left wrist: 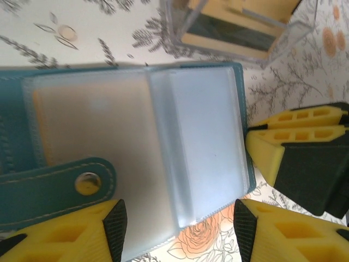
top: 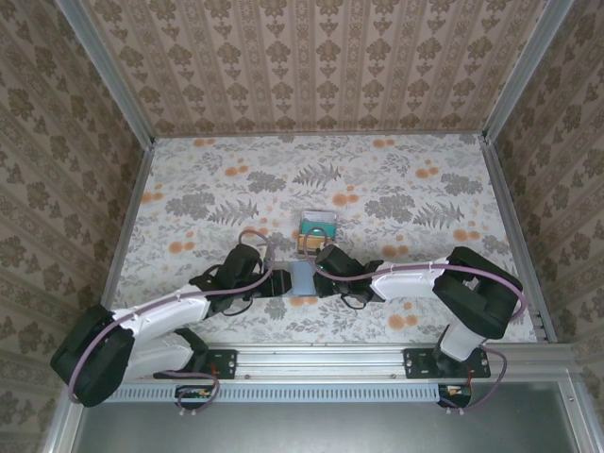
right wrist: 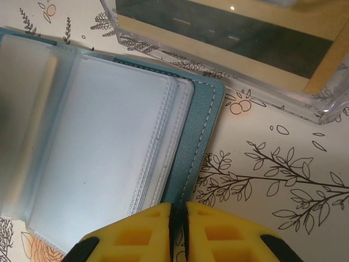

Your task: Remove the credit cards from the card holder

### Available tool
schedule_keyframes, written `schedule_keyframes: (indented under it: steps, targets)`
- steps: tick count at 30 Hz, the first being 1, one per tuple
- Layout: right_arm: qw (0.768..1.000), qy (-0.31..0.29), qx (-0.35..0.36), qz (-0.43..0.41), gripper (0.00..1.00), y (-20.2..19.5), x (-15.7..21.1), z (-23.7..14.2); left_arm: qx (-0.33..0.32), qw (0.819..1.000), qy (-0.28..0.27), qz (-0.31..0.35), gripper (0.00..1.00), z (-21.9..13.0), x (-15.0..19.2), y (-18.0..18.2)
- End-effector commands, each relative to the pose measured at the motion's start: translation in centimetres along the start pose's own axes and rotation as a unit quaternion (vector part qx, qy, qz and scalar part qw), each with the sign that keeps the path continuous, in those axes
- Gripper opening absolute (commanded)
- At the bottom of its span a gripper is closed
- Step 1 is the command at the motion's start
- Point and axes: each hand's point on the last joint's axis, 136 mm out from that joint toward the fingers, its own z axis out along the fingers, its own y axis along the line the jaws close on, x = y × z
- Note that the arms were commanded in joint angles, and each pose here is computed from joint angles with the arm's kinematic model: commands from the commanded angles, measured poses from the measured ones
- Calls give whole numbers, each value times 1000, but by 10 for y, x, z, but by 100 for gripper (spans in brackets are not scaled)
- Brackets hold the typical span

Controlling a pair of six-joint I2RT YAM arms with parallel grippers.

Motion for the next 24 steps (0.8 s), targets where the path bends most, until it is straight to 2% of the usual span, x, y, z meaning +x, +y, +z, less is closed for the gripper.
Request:
schedule_keyframes:
  steps: [1,24]
  targets:
    - [1000,8,2,1,16,3,3,1,-33,999,-8,1,58,-8,-5,13]
    - [1000,8,2,2,16,3,3,1,-56,998,11,-22,57,1,10,35]
